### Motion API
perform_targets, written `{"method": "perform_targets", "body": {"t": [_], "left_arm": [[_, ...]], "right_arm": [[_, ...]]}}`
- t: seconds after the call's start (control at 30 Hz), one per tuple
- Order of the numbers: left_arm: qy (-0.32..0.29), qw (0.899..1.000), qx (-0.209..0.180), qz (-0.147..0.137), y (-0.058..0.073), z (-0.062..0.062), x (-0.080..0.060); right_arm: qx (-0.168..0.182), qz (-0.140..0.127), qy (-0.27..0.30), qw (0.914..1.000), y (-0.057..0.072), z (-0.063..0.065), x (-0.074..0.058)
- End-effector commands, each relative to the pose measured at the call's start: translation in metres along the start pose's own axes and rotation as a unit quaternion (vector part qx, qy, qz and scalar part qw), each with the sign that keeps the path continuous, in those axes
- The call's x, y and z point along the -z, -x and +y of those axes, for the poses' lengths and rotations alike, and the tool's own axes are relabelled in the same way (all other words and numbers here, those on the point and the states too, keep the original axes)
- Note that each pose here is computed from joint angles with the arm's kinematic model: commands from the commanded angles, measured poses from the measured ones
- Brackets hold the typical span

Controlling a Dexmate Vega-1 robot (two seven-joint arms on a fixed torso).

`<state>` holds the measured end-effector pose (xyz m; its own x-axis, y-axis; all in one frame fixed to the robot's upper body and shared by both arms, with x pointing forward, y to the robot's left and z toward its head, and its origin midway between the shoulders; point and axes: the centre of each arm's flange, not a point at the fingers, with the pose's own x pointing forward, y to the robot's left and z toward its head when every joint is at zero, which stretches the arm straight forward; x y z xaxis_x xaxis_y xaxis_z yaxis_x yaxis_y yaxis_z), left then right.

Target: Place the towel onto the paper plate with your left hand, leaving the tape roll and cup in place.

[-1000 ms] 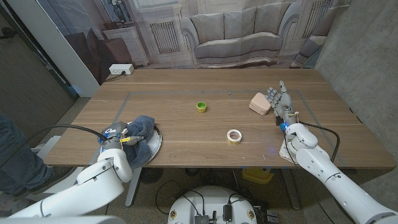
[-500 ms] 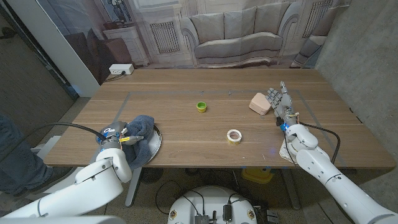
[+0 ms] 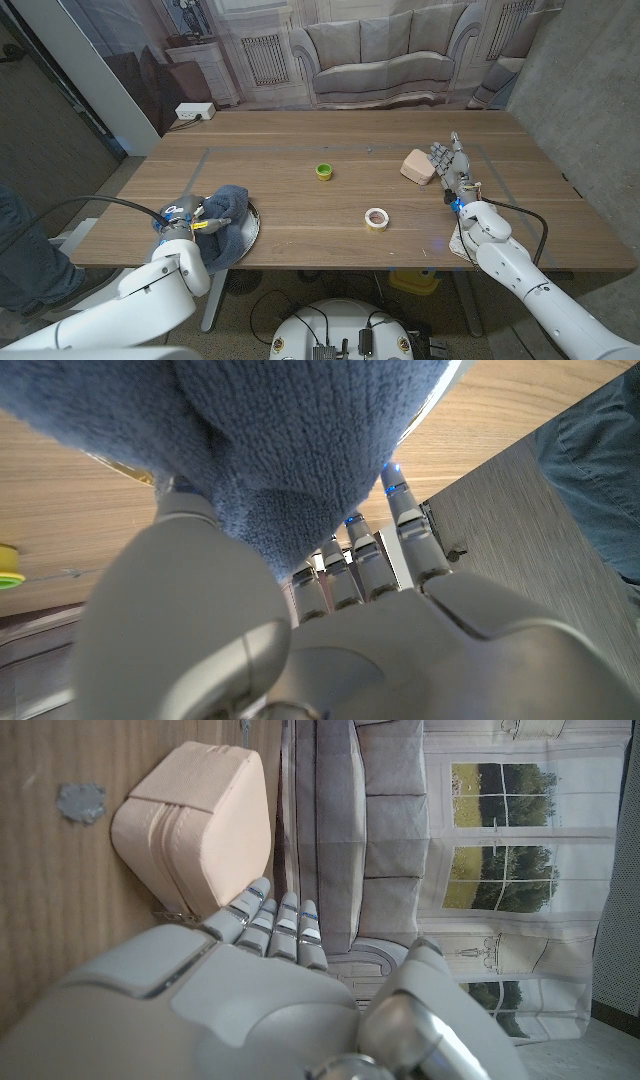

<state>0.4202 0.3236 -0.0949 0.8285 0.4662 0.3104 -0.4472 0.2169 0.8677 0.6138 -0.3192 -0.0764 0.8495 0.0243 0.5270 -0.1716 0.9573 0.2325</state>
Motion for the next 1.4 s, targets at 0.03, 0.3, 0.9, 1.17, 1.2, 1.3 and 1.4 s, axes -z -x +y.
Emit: {"method": "perform_targets", "body": {"t": [0.03, 0.3, 0.9, 1.17, 1.2, 1.3, 1.4], "left_arm": [[-0.004, 1.000, -0.019, -0.010, 0.004, 0.016, 0.000], [-0.007, 0.999, -0.028, -0.016, 0.005, 0.026, -0.002], [-0.009, 0.998, -0.054, -0.030, 0.008, 0.041, -0.014], [-0.014, 0.997, -0.071, -0.035, 0.013, 0.053, -0.017], [-0.015, 0.997, -0.072, -0.035, 0.013, 0.055, -0.017], [-0.017, 0.996, -0.077, -0.033, 0.015, 0.060, -0.018], [-0.021, 0.996, -0.083, -0.031, 0.017, 0.066, -0.018]], "right_arm": [[0.002, -0.008, -0.003, 1.0000, 0.003, 0.001, 0.000], [0.003, -0.010, -0.004, 0.9999, 0.005, 0.001, 0.002], [0.006, -0.011, 0.000, 0.9999, 0.004, 0.002, -0.001], [0.005, -0.007, 0.000, 1.0000, 0.003, 0.002, 0.000], [0.005, -0.007, 0.000, 1.0000, 0.002, 0.002, 0.000], [0.004, -0.007, -0.001, 1.0000, 0.001, 0.002, 0.000], [0.004, -0.007, -0.002, 1.0000, 0.000, 0.002, 0.001]]}}
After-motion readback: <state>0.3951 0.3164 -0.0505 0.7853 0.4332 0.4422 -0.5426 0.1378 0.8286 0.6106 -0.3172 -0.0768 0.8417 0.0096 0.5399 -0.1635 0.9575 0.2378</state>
